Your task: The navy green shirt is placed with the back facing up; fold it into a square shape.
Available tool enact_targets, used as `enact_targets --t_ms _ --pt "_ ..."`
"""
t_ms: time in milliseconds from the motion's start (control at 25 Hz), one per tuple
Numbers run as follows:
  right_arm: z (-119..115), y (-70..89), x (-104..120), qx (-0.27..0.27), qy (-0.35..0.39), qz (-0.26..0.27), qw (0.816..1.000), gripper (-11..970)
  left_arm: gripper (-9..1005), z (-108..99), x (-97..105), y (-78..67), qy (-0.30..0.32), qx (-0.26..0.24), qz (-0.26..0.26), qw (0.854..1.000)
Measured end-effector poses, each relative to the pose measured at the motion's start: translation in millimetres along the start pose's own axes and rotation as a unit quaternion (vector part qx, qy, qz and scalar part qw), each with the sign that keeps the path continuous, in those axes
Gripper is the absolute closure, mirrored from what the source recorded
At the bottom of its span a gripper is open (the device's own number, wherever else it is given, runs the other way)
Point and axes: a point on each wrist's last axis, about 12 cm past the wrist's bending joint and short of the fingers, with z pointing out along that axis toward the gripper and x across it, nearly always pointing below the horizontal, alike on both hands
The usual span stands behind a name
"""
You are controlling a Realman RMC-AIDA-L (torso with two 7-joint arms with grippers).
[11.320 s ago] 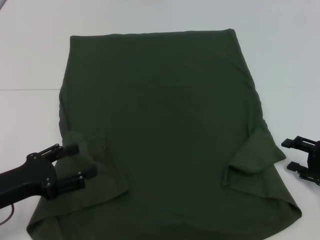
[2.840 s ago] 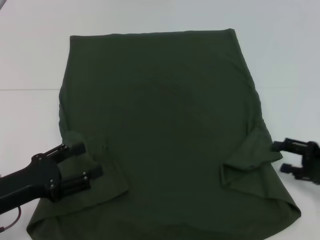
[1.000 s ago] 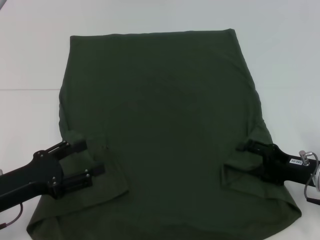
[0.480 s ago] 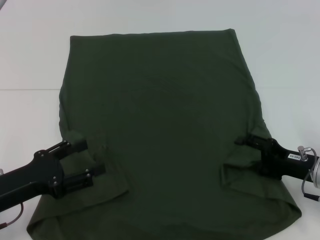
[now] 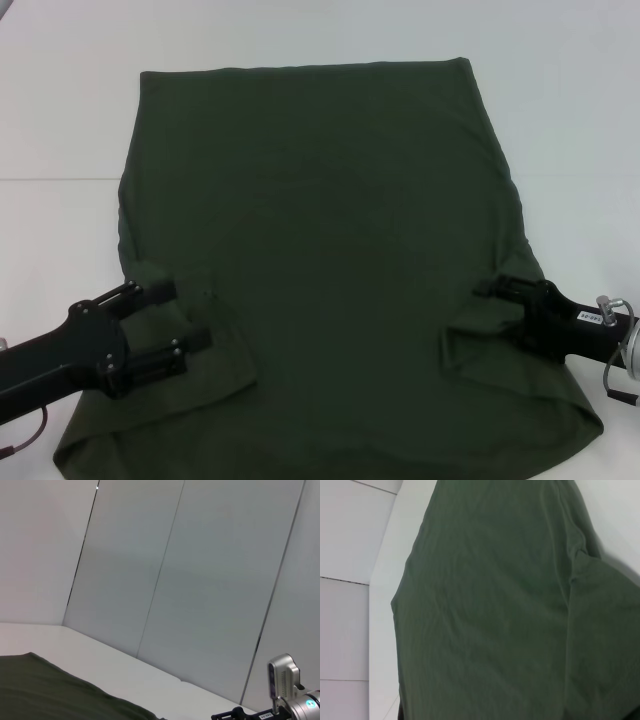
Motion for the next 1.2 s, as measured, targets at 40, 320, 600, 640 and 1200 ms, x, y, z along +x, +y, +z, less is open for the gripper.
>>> enact_targets --t_ms 40,320,600,640,1200 --pt "0.1 0.0 0.2 0.0 0.0 0.0 1.0 133 105 0.0 0.0 0.0 0.0 0.0 0.0 1.0" --pt "2.8 -1.9 3.8 0.002 0.003 0.01 1.0 292 104 -0.4 0.2 -0.4 0.0 0.001 0.0 1.0" --pt "4.8 0.0 4.9 0.0 0.006 0.002 1.0 331 104 -1.6 0.5 -0.8 0.0 0.001 -0.003 1.0" --pt "4.9 0.1 4.9 0.001 0.006 0.001 1.0 336 104 -1.7 0.5 -0.9 0.0 0.001 -0.003 1.0" --pt "5.1 3.4 2.9 -0.002 0.009 -0.013 1.0 937 105 -1.9 1.2 -1.3 -0.001 0.001 -0.005 1.0"
